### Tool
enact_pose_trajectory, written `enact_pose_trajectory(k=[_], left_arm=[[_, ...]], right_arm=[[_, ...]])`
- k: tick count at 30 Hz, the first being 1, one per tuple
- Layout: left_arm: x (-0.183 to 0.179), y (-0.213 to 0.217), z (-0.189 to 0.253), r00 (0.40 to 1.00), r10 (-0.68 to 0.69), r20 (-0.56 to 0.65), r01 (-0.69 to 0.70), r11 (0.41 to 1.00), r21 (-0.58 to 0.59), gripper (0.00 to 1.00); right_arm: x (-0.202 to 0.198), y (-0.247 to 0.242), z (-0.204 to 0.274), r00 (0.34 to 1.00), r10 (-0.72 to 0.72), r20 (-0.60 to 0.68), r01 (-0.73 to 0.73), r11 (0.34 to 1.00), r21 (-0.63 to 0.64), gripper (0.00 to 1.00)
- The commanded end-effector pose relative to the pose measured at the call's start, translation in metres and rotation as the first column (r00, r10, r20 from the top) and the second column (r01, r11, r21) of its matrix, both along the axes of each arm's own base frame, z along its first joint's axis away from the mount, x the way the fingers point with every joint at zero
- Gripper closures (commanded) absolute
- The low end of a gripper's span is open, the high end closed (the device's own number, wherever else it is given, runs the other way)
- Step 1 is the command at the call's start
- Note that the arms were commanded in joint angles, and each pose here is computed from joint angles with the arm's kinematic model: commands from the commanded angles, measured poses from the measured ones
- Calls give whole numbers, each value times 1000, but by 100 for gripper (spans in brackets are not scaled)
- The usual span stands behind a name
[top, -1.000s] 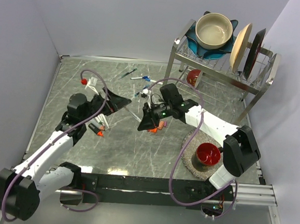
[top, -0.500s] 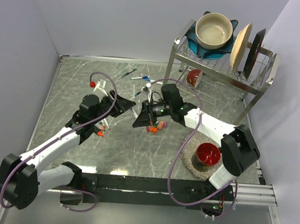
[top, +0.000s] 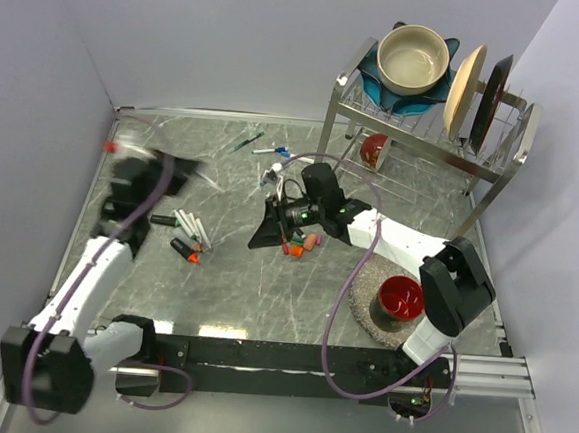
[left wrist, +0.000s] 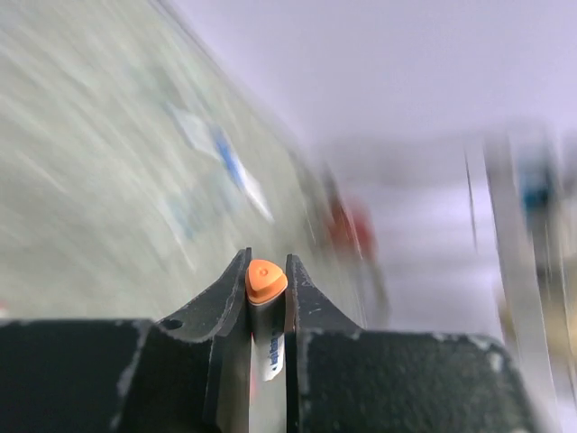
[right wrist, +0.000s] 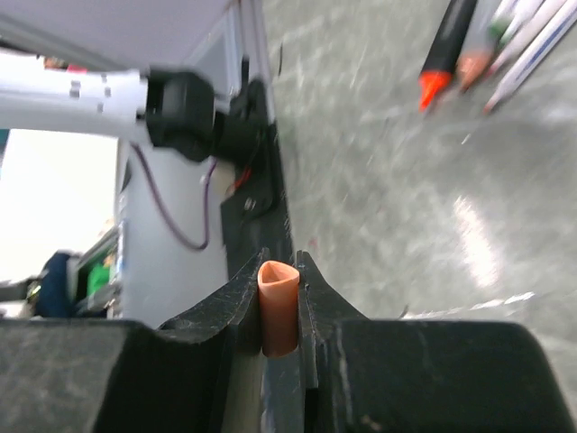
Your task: Open the pen caps
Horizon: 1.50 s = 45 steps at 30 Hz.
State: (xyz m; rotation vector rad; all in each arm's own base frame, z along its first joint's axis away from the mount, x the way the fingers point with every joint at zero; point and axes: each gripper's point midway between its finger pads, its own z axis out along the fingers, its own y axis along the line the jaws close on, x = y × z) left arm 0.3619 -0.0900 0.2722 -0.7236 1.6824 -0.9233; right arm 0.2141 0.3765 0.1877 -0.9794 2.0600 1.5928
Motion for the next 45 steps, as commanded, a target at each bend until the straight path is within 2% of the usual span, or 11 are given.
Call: enact_pose_trajectory(k=[1, 5, 6, 7, 10, 21, 29, 36, 45], left_arm=[[18, 69, 28, 970, 238, 45, -240, 968, 68, 99], [20, 68, 26, 977, 209, 41, -212, 974, 86, 99], [19, 68, 18, 978, 206, 16, -206, 974, 99, 99], [19, 68, 15, 980, 201, 10, -201, 973, 116, 99], [13, 68, -11, 981, 188, -58, -178, 973, 146, 99], [-11, 68, -126, 920, 179, -348, -116, 974, 194, 99], [-1, 55, -160, 905, 80, -418, 5, 980, 197, 96], [6, 54, -205, 832, 20, -555, 132, 964, 233, 96], [8, 43, -215, 815, -42, -577, 192, 961, 202, 89]], right_arm=[[-16, -2, -6, 998, 63, -22, -64, 998, -28, 100], [-9, -4, -16, 999, 39, 17, -37, 995, -91, 100], [-3, -5, -21, 999, 20, 46, -15, 993, -121, 100], [12, -6, -24, 992, -12, 127, 31, 988, -153, 100], [32, -17, -41, 973, -29, 227, 89, 962, -259, 100], [70, -55, -100, 935, 37, 352, 172, 820, -545, 100], [75, -67, -116, 936, 65, 345, 171, 773, -611, 100], [75, -67, -113, 935, 67, 347, 169, 779, -604, 100], [75, -67, -114, 937, 71, 342, 163, 777, -609, 100]])
